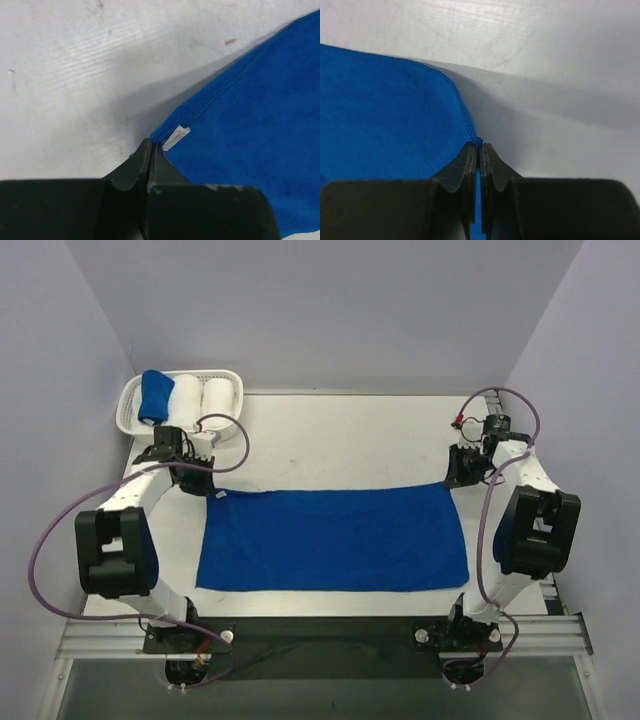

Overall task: Roll the towels
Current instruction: Flatten the towel

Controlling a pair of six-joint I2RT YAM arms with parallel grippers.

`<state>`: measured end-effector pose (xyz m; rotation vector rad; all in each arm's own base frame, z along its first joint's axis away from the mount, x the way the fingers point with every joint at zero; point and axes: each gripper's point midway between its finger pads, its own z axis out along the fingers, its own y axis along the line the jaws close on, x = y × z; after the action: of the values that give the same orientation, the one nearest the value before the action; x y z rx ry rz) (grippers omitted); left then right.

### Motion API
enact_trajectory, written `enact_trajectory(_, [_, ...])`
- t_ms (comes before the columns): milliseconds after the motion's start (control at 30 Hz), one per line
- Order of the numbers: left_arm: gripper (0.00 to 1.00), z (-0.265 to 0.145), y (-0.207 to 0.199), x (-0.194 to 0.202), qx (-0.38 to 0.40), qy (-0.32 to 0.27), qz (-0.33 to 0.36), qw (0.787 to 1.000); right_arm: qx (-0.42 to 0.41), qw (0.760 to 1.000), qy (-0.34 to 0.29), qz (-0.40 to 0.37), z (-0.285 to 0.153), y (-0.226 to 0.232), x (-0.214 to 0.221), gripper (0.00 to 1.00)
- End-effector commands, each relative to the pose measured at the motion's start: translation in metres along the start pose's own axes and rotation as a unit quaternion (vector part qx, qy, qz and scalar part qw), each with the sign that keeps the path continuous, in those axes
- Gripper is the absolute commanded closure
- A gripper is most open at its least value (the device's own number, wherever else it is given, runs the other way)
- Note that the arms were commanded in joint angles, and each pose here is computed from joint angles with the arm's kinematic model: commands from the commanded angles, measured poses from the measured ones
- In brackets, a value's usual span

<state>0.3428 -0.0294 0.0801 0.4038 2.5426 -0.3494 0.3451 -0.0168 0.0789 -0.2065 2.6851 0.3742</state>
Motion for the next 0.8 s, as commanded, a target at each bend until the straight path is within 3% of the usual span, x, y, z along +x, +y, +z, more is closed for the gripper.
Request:
enact_trajectory(0, [1.0, 0.013, 0.028, -0.053, -0.05, -0.076, 0.021, 0.996, 0.045, 0.998, -0.05, -0.004, 0.0, -0.024, -0.042, 1.0])
enact_trajectory(500, [1.0, 0.073, 0.065, -0.09, -0.059, -0.06, 0.014, 0.996, 0.092, 0.996, -0.001, 0.0, 0.054, -0.06, -0.08, 1.0])
enact_trajectory(533, [1.0, 0.073, 0.061, -0.089, -0.05, -0.053, 0.013, 0.997, 0.095, 0.995, 0.005, 0.0, 0.054, -0.06, -0.08, 0.94])
enact_trajectory(567, [0.88, 0.072, 0.059, -0.09, -0.044, -0.052, 0.018, 0.998, 0.093, 0.996, 0.016, 0.002, 0.053, -0.059, -0.078, 0.83])
enact_trajectory(633, [0.74, 0.059, 0.055, -0.096, -0.039, -0.058, 0.024, 0.997, 0.095, 0.995, 0.011, -0.001, 0.044, -0.058, -0.085, 0.6])
enact_trajectory(667, [0.63, 0.053, 0.051, -0.097, -0.034, -0.061, 0.034, 0.997, 0.094, 0.995, 0.017, -0.001, 0.037, -0.056, -0.081, 0.55])
enact_trajectory(767, [0.47, 0.024, 0.042, -0.094, -0.028, -0.064, 0.05, 0.996, 0.072, 0.997, 0.013, -0.014, 0.006, -0.041, -0.075, 0.44])
